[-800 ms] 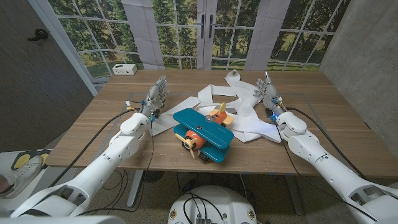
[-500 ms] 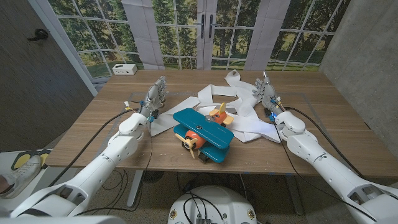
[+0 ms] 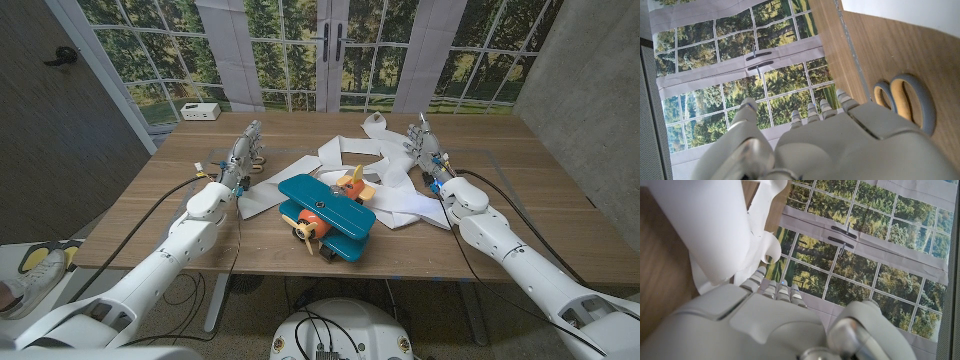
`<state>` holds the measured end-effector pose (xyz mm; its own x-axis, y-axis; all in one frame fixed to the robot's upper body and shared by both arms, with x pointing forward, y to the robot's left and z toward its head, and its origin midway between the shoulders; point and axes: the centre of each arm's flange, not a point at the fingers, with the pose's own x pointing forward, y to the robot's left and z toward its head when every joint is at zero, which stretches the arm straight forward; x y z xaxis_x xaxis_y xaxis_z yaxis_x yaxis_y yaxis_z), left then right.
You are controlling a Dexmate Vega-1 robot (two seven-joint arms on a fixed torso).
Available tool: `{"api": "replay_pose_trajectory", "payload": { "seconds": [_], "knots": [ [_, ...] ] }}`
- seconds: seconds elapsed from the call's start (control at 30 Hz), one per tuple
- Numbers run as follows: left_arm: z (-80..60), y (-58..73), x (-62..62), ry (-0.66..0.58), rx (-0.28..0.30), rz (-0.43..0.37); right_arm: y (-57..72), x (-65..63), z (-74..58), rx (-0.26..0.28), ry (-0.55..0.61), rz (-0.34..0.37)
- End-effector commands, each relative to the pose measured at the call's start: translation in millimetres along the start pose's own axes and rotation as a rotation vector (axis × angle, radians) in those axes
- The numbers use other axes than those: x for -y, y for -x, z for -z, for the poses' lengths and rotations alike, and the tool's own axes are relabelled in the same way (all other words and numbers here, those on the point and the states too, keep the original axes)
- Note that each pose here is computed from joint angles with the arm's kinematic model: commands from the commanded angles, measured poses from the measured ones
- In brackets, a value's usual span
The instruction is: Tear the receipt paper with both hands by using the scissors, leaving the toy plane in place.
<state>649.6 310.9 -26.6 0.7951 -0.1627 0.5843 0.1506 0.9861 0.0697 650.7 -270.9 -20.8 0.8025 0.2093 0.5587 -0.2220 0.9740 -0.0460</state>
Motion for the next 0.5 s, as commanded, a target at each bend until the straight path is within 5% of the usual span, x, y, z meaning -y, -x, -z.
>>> {"api": "replay_pose_trajectory", "payload": {
  "seconds": [0.03,0.5],
  "knots": [
    [-11.1,6.5,-10.1,-0.120,0.049,-0.026,3.7,-9.8,-0.5,0.003,0.013,0.001],
    [-21.8,3.3,-27.7,-0.280,0.062,-0.015,14.1,-22.4,2.2,0.020,-0.013,0.059]
  ]
}}
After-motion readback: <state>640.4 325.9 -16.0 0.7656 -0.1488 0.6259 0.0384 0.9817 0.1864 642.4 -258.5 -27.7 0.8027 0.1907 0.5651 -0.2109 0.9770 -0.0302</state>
